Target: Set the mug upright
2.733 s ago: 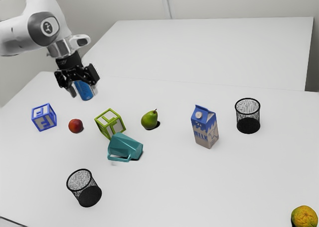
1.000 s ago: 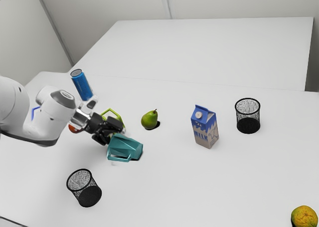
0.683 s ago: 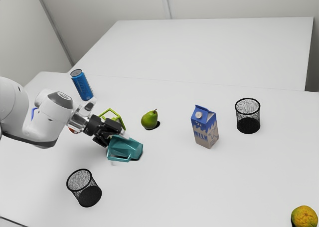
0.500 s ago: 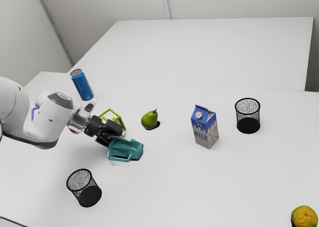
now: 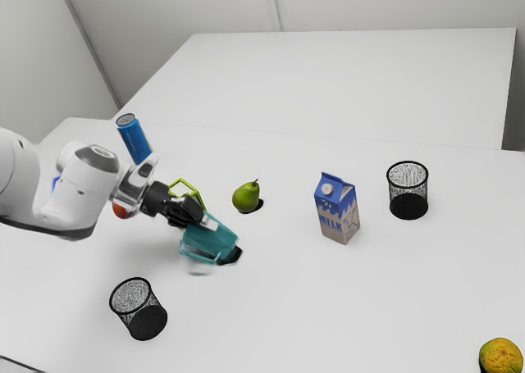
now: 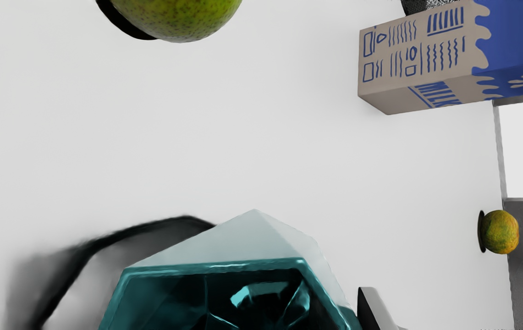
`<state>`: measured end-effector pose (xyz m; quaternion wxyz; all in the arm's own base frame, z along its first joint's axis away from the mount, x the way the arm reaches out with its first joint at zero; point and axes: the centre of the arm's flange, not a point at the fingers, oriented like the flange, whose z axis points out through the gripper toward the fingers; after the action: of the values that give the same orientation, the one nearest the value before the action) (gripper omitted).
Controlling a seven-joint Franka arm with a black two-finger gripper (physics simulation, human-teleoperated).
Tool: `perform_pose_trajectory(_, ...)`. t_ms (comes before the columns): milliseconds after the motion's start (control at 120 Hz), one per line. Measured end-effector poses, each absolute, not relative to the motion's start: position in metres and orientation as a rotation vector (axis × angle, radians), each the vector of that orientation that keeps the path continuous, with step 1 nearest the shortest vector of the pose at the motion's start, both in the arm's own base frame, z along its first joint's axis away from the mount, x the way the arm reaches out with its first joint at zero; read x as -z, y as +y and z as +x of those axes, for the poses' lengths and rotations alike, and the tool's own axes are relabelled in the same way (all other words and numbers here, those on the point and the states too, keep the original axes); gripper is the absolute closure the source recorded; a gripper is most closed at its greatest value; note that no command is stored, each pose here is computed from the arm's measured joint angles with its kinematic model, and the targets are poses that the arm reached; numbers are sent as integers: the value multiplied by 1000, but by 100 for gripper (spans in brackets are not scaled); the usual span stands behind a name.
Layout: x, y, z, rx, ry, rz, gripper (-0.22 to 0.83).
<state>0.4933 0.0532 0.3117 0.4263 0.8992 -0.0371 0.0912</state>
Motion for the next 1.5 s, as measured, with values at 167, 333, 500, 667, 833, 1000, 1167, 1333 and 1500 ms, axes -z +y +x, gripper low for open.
perform_pose_trajectory(167,-347,32,489,-274,-212,2269,75)
perform_pose_trajectory(333,-373,5,479,-232,-465,2430,77)
perform_pose_trajectory(500,-387,4,498,-186,-737,2699,77)
perform_pose_trajectory(667,-380,-19,528,-137,-877,2837,78)
perform_pose_trajectory(833,-367,-49,532,-103,-907,2872,78)
perform_pose_trajectory(1000,-358,-55,533,-83,-852,2902,78)
perform_pose_trajectory(1167,-355,-32,535,-78,-729,2941,78)
perform_pose_trajectory(1333,-352,-32,535,-75,-677,2956,77)
perform_pose_trajectory(1500,-352,-37,535,-79,-655,2957,69)
